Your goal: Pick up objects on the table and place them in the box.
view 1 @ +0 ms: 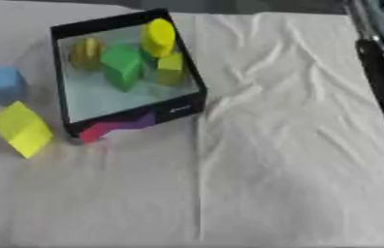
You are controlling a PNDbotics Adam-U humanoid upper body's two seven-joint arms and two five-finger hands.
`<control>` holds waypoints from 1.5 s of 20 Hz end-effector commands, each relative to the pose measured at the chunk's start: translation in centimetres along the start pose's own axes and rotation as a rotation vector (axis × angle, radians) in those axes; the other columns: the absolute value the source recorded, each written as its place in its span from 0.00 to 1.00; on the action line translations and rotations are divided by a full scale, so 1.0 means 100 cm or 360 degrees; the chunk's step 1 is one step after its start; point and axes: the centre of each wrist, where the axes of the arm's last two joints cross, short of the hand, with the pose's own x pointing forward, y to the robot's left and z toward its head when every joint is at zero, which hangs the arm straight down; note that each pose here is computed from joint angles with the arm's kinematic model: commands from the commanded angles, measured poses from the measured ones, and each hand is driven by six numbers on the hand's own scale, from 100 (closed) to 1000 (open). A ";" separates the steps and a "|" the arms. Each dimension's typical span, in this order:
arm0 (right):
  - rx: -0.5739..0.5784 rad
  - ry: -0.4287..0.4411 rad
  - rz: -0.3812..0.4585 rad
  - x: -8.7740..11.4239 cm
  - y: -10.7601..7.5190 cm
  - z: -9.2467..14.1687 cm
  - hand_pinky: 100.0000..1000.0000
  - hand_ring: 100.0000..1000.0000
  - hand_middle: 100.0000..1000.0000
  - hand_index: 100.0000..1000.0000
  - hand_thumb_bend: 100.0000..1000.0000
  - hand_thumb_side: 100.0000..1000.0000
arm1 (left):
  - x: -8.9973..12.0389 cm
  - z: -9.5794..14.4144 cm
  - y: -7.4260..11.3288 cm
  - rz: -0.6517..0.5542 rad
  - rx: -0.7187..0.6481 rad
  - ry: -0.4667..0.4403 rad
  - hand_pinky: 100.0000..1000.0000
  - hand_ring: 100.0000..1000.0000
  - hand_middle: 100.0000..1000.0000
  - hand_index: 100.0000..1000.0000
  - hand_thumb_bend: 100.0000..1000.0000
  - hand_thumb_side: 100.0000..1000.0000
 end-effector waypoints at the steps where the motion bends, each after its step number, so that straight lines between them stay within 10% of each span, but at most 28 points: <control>1: -0.0130 -0.0076 -0.0070 0.014 -0.026 0.018 0.81 0.84 0.70 0.84 0.00 0.55 | 0.028 -0.010 0.016 -0.0110 -0.0029 -0.0169 0.73 0.79 0.73 0.78 0.00 0.67; 6: -0.0324 -0.0049 -0.0159 -0.005 -0.038 0.050 0.81 0.84 0.71 0.85 0.00 0.57 | 0.065 -0.020 0.031 -0.0320 -0.0157 -0.0378 0.74 0.80 0.76 0.80 0.00 0.54; 7: -0.0376 -0.0042 -0.0177 -0.011 -0.039 0.056 0.81 0.84 0.71 0.85 0.00 0.60 | 0.075 -0.024 0.036 -0.0402 -0.0212 -0.0435 0.75 0.81 0.77 0.81 0.00 0.65; 9: -0.0462 -0.0022 -0.0200 -0.020 -0.041 0.065 0.81 0.84 0.72 0.85 0.00 0.58 | 0.094 -0.031 0.044 -0.0578 -0.0340 -0.0523 0.76 0.81 0.77 0.82 0.00 0.43; 13: -0.0622 0.0052 -0.0194 -0.041 -0.046 0.078 0.81 0.84 0.75 0.86 0.00 0.59 | 0.125 -0.050 0.058 -0.0980 -0.0672 -0.0618 0.79 0.83 0.80 0.85 0.09 0.31; 22: -0.0779 0.0275 -0.0159 -0.083 -0.057 0.092 0.80 0.83 0.73 0.85 0.00 0.61 | 0.147 -0.064 0.061 -0.1600 -0.1627 -0.0535 0.85 0.86 0.81 0.87 0.50 0.32; 30: -0.0853 0.0375 -0.0135 -0.101 -0.066 0.093 0.80 0.83 0.72 0.84 0.00 0.63 | 0.140 -0.076 0.065 -0.1928 -0.1893 -0.0385 0.88 0.87 0.79 0.84 0.72 0.26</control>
